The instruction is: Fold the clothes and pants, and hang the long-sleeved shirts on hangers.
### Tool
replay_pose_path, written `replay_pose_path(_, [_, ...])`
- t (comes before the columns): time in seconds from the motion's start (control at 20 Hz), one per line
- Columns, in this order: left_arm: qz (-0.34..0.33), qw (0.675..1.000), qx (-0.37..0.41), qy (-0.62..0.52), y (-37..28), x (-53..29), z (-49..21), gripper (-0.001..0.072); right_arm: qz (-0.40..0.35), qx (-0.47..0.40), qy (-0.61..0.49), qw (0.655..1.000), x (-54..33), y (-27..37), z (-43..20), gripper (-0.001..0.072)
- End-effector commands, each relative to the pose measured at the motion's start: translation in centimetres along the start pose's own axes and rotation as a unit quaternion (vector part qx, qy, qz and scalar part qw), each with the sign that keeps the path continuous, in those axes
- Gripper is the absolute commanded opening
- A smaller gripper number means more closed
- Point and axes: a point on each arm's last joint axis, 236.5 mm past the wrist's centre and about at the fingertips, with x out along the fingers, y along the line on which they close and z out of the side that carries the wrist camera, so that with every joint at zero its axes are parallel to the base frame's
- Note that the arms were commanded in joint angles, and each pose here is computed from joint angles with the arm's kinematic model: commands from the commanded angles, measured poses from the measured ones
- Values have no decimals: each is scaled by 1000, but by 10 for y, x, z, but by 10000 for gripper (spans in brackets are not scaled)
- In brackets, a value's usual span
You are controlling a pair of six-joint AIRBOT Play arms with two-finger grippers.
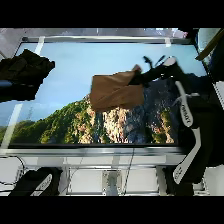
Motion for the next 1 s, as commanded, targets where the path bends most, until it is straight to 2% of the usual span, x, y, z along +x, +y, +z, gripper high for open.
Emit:
replay_pose_path(0.0, [5,1000,0,1,2,1,0,11,-52,57,-82,994,-124,-74,11,34])
replay_pose_path(0.25, [4,1000,2,25,1,19,-2,11,-67,147,-162,973,-271,-142,-42,33])
replay_pose_path(0.55, [2,999,3,52,0,40,-5,11,-158,224,-287,918,-420,-167,-149,33])
replay_pose_path(0.65, [2,999,3,49,0,37,-4,11,-204,265,-313,889,-454,-172,-196,33])
replay_pose_path(0.75, [3,999,3,42,1,32,-3,11,-219,289,-345,866,-475,-168,-226,33])
replay_pose_path(0.95, [3,1000,2,23,1,17,-1,10,-244,380,-339,825,-466,-184,-293,32])
